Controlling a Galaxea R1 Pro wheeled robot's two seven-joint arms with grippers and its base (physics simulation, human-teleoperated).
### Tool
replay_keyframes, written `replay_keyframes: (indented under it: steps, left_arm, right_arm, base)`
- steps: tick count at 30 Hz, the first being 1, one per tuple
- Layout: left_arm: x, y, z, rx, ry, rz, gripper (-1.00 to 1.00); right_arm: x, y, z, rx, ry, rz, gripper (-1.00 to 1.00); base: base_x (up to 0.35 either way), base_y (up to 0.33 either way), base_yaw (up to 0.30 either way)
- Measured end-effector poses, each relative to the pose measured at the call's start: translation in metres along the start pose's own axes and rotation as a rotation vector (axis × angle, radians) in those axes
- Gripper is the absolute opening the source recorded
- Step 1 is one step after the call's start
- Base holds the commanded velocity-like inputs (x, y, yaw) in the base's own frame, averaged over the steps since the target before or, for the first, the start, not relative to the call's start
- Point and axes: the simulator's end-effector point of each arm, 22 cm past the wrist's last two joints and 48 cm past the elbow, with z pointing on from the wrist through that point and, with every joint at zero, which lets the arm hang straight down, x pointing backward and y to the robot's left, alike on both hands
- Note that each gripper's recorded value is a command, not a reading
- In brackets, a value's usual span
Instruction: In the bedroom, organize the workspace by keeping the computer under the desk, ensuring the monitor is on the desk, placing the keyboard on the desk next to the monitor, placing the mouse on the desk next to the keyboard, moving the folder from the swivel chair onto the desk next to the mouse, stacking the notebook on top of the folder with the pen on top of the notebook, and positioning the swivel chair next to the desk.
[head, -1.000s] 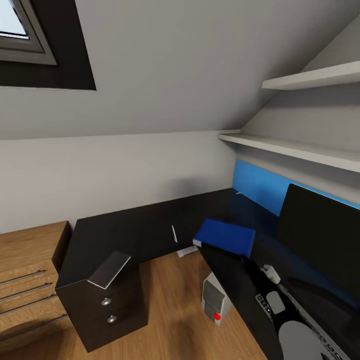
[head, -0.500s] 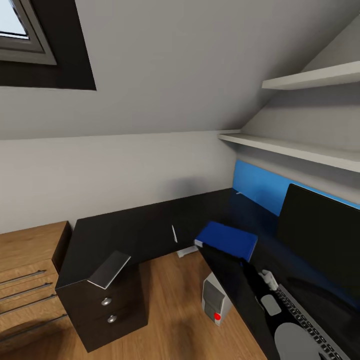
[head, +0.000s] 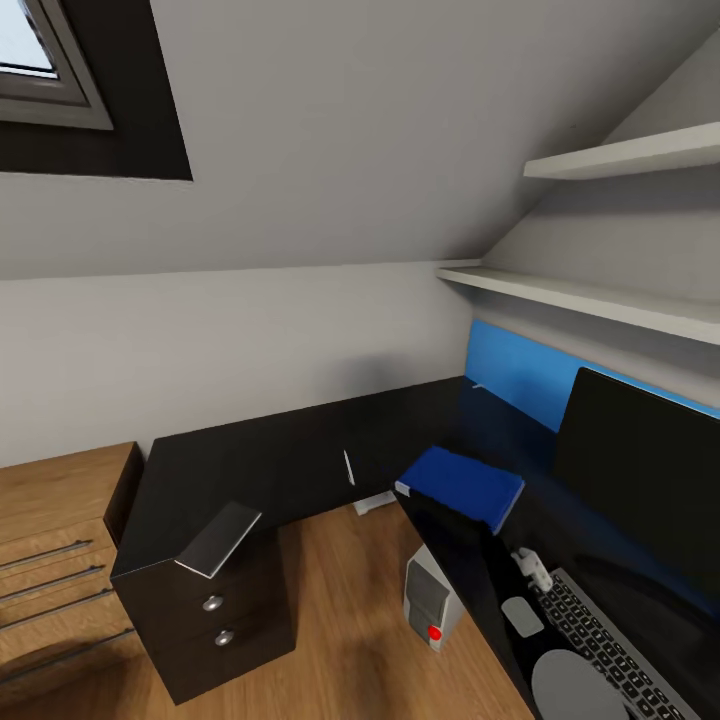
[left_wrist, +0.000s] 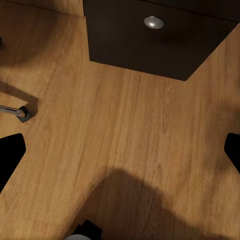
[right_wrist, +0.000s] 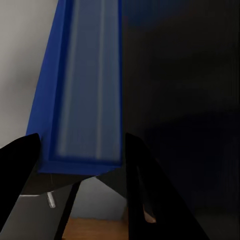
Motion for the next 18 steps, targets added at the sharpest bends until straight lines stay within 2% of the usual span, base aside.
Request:
replay_keyframes:
  steps: [3,8,10,18]
  left_arm:
    - [0.000,0.000,0.000,0.000,0.000,0.000,1.00]
    - [0.000,0.000,0.000,0.000,0.000,0.000,1.00]
    - [0.000,0.000,0.000,0.000,0.000,0.000,1.00]
    - [0.000,0.000,0.000,0.000,0.000,0.000,1.00]
  right_arm:
    - [-0.002,-0.007,0.000,0.032,-0.015,0.011,-1.00]
    - [-0.014,-0.023,-0.002,0.100,-0.078,0.114,-1.00]
    - [-0.013,-0.026,-0.003,0.113,-0.086,0.139,-1.00]
    - [-0.006,-0.031,-0.006,0.131,-0.084,0.166,-1.00]
  base:
    - [0.000,0.000,0.000]
    - [0.000,0.000,0.000]
    - [0.000,0.000,0.000]
    - [0.000,0.000,0.000]
